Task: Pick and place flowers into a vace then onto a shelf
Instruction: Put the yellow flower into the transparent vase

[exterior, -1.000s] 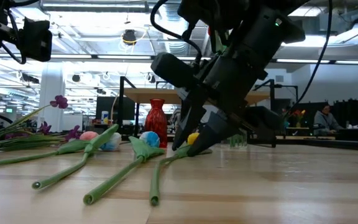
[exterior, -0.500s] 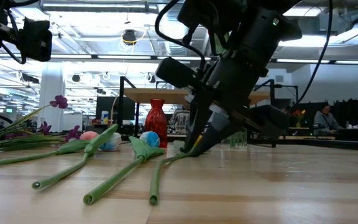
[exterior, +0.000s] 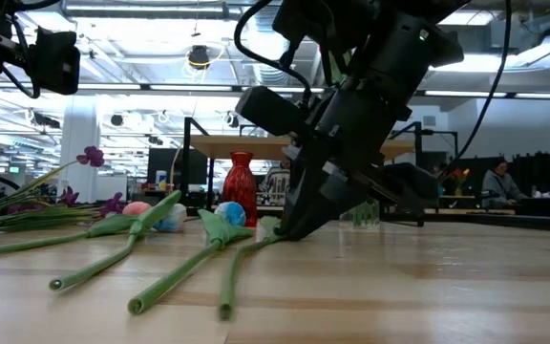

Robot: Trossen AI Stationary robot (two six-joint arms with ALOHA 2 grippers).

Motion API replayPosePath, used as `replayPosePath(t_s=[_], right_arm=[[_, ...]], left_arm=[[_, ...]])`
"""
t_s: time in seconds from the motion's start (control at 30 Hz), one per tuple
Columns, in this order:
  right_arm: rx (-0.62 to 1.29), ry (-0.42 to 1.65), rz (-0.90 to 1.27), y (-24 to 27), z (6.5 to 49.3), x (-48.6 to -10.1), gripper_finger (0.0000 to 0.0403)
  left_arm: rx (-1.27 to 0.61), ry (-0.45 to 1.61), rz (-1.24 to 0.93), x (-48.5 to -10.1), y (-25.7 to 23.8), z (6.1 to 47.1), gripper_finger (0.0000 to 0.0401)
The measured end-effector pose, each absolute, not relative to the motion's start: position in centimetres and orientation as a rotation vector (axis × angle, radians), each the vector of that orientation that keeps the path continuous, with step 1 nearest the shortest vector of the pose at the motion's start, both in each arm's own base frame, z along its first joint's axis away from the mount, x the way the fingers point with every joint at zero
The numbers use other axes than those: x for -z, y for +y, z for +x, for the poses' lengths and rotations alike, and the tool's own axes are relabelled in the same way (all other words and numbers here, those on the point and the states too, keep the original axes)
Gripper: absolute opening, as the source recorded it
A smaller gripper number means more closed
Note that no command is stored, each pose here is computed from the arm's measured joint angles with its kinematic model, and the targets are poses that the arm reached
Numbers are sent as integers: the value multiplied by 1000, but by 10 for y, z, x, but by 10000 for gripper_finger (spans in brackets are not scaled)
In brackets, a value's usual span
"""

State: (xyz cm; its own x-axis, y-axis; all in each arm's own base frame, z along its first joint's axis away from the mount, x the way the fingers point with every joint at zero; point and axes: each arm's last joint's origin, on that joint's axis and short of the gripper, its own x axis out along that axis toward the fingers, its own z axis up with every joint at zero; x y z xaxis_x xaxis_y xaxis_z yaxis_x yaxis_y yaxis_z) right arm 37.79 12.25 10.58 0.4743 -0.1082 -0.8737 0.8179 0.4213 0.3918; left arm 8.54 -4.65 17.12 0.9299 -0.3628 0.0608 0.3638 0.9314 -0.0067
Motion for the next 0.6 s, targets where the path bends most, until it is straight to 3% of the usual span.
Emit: replayPosePath(t_s=[0.33, 0.6], right_arm=[[639, 872, 962, 124, 382, -107, 85], [617, 819, 1009, 120, 388, -110, 91]], left_arm=[[372, -59, -18, -171, -47, 85, 302], [372, -59, -18, -171, -47, 85, 302]])
